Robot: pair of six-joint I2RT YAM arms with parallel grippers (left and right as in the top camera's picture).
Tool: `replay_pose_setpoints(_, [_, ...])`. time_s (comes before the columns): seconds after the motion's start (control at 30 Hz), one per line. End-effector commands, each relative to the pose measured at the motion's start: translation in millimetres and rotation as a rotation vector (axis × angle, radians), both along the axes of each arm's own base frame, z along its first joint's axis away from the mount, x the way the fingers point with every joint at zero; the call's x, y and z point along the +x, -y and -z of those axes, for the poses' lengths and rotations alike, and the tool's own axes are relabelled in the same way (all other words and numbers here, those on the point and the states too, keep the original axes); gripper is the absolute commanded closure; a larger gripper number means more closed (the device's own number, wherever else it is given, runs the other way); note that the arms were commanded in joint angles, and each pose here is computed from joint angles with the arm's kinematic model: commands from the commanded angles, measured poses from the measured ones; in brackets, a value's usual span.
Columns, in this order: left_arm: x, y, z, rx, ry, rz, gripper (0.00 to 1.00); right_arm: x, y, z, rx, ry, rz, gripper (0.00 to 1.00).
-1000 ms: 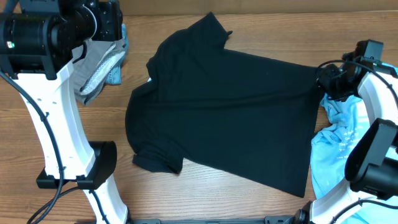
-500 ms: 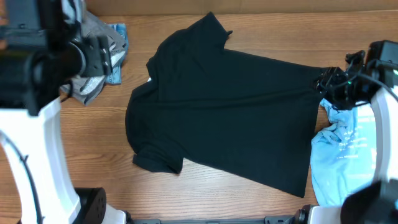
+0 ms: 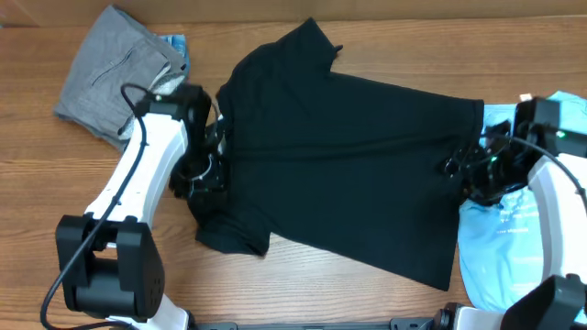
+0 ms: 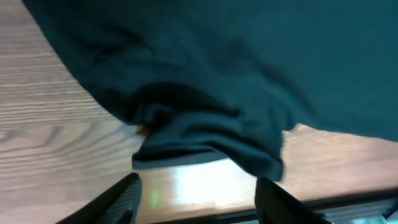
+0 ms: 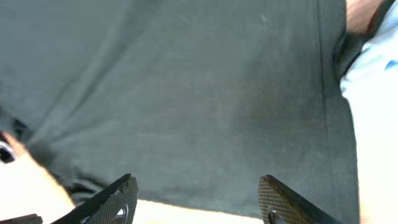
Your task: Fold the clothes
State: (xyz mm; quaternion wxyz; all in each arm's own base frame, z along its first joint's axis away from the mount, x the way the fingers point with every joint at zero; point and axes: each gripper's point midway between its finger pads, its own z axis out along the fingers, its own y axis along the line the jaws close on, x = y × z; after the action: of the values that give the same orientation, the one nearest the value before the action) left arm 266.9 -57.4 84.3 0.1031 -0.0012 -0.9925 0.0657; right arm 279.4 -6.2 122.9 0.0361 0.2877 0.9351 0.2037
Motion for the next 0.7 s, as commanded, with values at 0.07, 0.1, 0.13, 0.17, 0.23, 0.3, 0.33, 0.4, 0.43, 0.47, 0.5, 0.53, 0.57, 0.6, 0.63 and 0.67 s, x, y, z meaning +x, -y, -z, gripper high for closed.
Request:
replay_pose_setpoints(0.07, [-20, -5, 34, 0.001, -0.023, -0.002, 0.34, -21, -4, 39, 0.023, -0.088, 0.073, 0.34])
replay_pose_setpoints(0.1, [-23, -7, 41, 0.011, -0.024, 0.000, 0.35, -24, -5, 44, 0.026, -0.097, 0.083, 0.33])
replay_pose_setpoints(0.13, [-26, -8, 46, 0.013, -0.028, -0.002, 0.36, -25, -5, 48, 0.028, -0.104, 0.089, 0.33])
replay_pose_setpoints(0.17, [-30, -8, 51, 0.014, -0.037, -0.006, 0.36, -27, -5, 51, 0.029, -0.108, 0.092, 0.33])
replay_pose_setpoints(0.23, [-38, -6, 58, 0.006, -0.056, -0.017, 0.40, -30, -2, 53, 0.022, -0.115, 0.099, 0.33])
replay_pose_setpoints(0.3, [-46, -2, 62, -0.021, -0.077, -0.024, 0.47, -31, 4, 55, 0.001, -0.123, 0.110, 0.33])
replay_pose_setpoints(0.33, [-48, 0, 64, -0.033, -0.085, -0.027, 0.53, -32, 7, 55, -0.006, -0.126, 0.118, 0.33])
replay_pose_setpoints(0.4, [-54, 1, 66, -0.040, -0.103, -0.030, 0.75, -33, 12, 56, -0.013, -0.132, 0.134, 0.33])
replay_pose_setpoints(0.43, [-57, 0, 65, -0.039, -0.115, -0.030, 0.88, -34, 14, 56, -0.013, -0.132, 0.143, 0.33])
replay_pose_setpoints(0.47, [-59, 0, 64, -0.038, -0.123, -0.030, 0.94, -34, 16, 56, -0.012, -0.132, 0.151, 0.33])
replay_pose_setpoints(0.5, [-62, 0, 63, -0.040, -0.137, -0.032, 0.96, -34, 17, 56, -0.013, -0.132, 0.157, 0.33])
replay_pose_setpoints(0.53, [-64, 0, 61, -0.039, -0.146, -0.032, 0.96, -34, 20, 56, -0.015, -0.131, 0.164, 0.32])
replay_pose_setpoints(0.57, [-65, 0, 59, -0.037, -0.156, -0.032, 0.96, -34, 22, 56, -0.019, -0.132, 0.170, 0.32])
replay_pose_setpoints(0.6, [-65, 0, 56, -0.037, -0.161, -0.033, 0.96, -34, 23, 57, -0.022, -0.132, 0.174, 0.32])
replay_pose_setpoints(0.63, [-65, -1, 52, -0.037, -0.166, -0.034, 0.96, -35, 25, 57, -0.034, -0.135, 0.176, 0.32])
replay_pose_setpoints(0.67, [-62, -2, 44, -0.037, -0.173, -0.042, 0.96, -36, 28, 58, -0.047, -0.139, 0.178, 0.30])
